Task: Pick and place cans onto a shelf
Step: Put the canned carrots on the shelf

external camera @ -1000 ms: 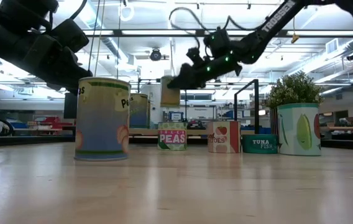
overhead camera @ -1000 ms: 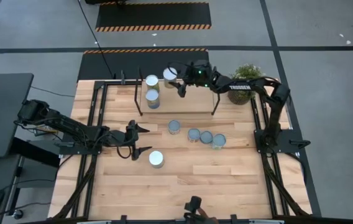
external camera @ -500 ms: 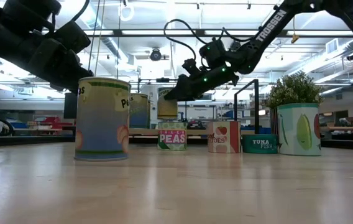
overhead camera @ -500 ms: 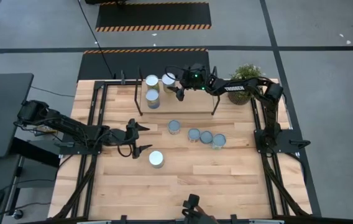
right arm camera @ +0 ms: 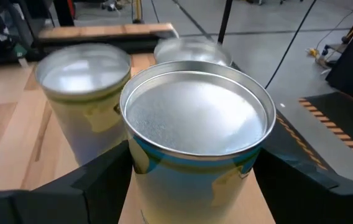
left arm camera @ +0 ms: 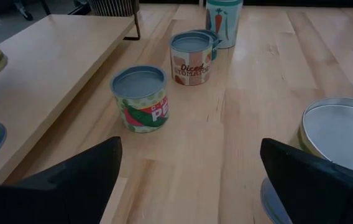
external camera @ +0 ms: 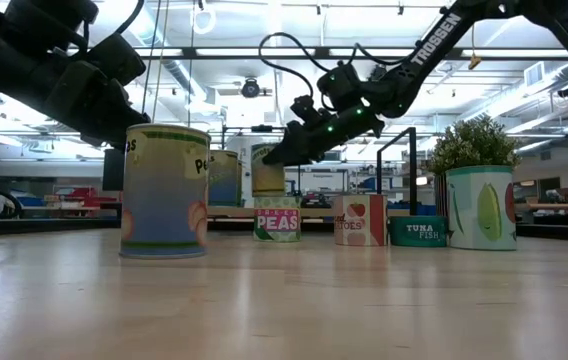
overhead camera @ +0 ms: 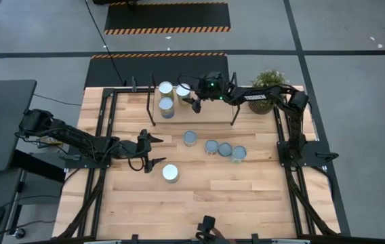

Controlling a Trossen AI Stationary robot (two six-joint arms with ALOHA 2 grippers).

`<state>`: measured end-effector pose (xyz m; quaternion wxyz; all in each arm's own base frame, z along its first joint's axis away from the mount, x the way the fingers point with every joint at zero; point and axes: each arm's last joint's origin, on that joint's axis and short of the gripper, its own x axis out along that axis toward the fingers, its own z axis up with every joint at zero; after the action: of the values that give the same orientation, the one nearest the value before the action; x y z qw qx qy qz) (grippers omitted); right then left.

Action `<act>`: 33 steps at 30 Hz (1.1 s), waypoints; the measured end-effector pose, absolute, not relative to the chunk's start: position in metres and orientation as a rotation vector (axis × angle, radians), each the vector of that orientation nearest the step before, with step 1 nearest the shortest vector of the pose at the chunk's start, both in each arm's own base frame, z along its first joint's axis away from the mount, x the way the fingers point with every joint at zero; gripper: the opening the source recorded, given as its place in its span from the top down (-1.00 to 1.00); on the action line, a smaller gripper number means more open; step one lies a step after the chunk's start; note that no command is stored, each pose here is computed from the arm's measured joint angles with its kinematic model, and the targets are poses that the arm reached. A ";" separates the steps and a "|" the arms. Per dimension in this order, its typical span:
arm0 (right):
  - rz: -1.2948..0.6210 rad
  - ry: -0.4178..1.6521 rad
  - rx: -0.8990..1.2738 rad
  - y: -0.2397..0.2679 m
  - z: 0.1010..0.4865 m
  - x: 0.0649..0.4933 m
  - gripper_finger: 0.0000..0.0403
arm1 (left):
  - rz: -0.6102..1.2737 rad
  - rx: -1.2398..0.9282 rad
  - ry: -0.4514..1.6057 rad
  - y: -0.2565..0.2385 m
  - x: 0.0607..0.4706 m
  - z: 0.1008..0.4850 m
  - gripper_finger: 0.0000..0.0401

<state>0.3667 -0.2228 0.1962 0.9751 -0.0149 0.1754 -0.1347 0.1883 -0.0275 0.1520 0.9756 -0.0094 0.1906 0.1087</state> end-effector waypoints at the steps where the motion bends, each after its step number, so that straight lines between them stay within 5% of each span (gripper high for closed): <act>1: -0.270 0.365 -0.029 -0.222 0.195 0.366 -0.57 | 0.219 -0.019 0.384 -0.028 0.188 0.152 -0.94; 15: -0.294 0.420 -0.018 -0.220 0.185 0.362 -0.58 | 0.218 -0.020 0.385 -0.028 0.188 0.152 -0.94; 33: -0.356 0.629 -0.058 -0.217 0.193 0.367 -0.83 | 0.224 -0.039 0.402 -0.027 0.188 0.150 -0.94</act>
<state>0.3675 -0.2171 0.1929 0.9349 -0.0282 0.3077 -0.1743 0.1875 -0.0274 0.1502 0.9734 -0.0191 0.1993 0.1112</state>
